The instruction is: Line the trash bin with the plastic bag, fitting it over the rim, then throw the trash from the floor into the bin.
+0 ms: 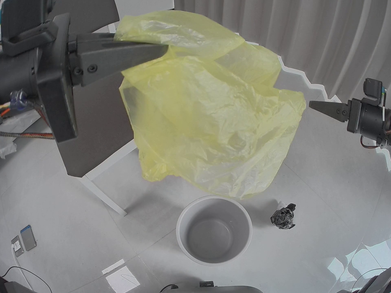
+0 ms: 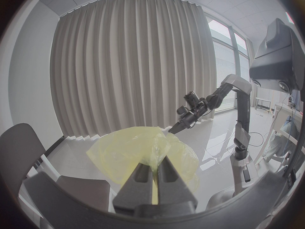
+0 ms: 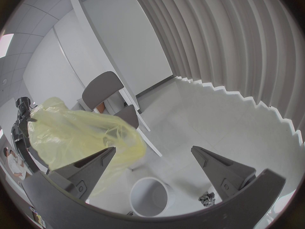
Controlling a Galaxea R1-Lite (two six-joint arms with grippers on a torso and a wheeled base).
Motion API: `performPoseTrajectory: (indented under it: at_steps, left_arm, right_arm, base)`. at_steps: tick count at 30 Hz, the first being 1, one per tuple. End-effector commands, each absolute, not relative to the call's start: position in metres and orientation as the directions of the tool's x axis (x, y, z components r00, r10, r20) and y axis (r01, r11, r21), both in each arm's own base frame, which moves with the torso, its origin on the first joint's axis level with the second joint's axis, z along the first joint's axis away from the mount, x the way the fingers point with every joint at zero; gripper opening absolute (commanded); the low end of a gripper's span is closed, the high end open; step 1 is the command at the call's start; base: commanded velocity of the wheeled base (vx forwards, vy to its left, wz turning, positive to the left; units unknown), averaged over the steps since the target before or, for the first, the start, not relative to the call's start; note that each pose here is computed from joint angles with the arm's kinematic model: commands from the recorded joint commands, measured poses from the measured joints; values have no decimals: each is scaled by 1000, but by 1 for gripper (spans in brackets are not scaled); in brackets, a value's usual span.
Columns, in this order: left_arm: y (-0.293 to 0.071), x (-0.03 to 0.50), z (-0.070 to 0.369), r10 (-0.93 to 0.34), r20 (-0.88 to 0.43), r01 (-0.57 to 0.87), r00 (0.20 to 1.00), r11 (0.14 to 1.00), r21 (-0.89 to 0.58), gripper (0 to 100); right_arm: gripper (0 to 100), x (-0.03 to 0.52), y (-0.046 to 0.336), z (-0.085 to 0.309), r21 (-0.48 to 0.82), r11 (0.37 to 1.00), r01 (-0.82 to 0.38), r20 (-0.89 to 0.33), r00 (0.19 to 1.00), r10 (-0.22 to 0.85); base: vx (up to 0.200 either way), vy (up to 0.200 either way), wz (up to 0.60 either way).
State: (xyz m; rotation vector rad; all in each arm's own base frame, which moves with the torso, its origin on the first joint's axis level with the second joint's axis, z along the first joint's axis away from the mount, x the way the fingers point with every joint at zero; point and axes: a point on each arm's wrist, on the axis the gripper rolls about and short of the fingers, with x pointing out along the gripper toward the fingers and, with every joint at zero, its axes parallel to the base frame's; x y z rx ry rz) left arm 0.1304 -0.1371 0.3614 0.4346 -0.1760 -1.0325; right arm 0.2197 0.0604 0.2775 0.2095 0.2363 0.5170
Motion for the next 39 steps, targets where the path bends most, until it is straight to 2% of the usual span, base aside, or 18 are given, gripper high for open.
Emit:
performPoseTrajectory:
  at_steps: [1, 10, 13, 25, 39]
  left_arm:
    - [-141, 133, 360, -871, -69, 803, 487, 415, 428, 0]
    - [-144, 135, 358, -873, -75, 805, 483, 408, 430, 0]
    - [-144, 136, 358, -870, -75, 802, 488, 413, 430, 0]
    - [-144, 139, 366, -867, -46, 790, 496, 429, 439, 0]
    - [-139, 123, 377, -886, 4, 790, 463, 415, 451, 0]
  right_arm:
    - [100, 255, 69, 268, 260, 838, -479, -166, 833, 528]
    - [100, 269, 75, 266, 262, 814, -519, -158, 809, 566]
    - [100, 255, 83, 255, 266, 795, -545, -195, 777, 599]
    - [100, 193, 77, 264, 265, 767, -584, -227, 736, 638]
    - [100, 226, 106, 239, 286, 736, -614, -296, 674, 677]
  base:
    - [0, 0, 0]
    - [0, 0, 0]
    - [0, 0, 0]
    - [0, 0, 0]
    - [0, 0, 0]
